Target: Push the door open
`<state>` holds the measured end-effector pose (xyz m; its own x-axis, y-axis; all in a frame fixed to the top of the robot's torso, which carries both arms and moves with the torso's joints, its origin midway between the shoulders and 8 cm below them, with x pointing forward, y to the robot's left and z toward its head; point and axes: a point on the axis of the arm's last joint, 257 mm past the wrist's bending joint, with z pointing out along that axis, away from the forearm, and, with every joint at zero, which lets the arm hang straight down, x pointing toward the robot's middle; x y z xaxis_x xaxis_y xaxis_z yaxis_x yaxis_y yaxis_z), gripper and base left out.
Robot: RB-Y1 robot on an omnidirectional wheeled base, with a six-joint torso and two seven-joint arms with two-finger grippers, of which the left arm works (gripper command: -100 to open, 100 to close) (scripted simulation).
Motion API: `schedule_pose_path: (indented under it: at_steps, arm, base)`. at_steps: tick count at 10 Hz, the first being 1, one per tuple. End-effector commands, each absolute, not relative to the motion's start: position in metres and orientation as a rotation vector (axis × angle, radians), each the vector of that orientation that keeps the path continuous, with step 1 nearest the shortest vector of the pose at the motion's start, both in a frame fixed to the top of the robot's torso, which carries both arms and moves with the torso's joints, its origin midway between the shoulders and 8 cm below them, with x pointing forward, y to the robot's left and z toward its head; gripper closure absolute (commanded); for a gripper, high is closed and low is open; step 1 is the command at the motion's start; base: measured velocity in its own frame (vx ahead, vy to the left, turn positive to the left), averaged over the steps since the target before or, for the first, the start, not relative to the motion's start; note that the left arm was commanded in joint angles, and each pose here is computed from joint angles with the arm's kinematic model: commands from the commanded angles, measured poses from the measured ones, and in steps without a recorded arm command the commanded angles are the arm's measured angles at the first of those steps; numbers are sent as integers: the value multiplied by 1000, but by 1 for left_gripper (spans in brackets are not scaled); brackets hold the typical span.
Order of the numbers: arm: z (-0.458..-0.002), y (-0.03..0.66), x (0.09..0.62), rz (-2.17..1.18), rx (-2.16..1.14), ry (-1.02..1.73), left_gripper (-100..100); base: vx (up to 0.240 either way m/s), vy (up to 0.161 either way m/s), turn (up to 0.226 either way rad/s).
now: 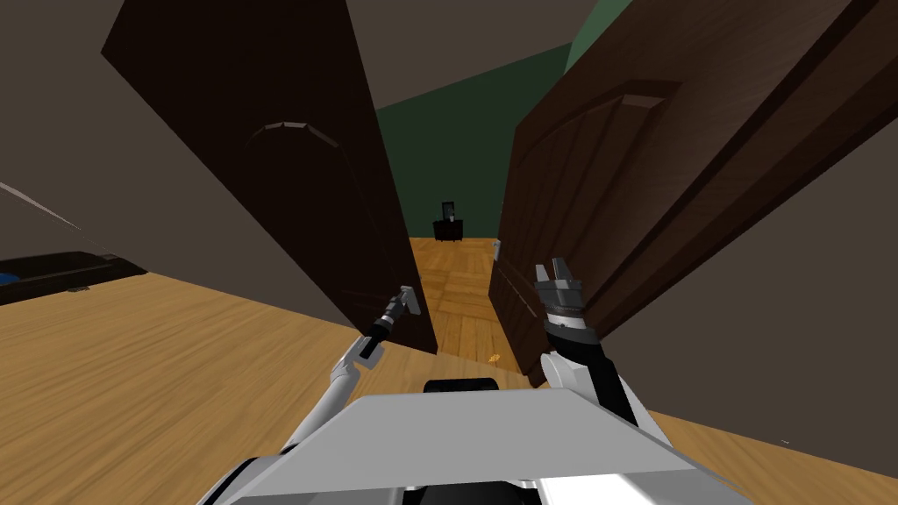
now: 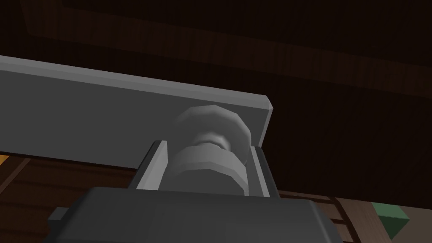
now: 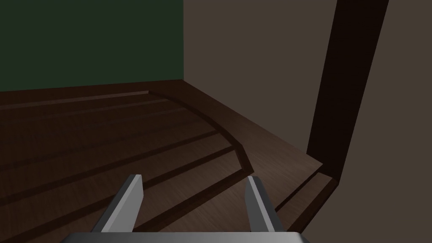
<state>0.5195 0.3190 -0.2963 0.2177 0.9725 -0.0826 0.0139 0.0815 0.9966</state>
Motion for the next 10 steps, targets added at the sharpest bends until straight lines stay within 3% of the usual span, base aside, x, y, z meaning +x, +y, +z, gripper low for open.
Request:
schedule_pose_path:
  at_steps: [1,10]
  arm:
    - [-291,320,524,959,1203,1108,100]
    - [-284,326,537,760,931,1265,100]
  base:
    - [29,-11,11]
    - [42,-9,4]
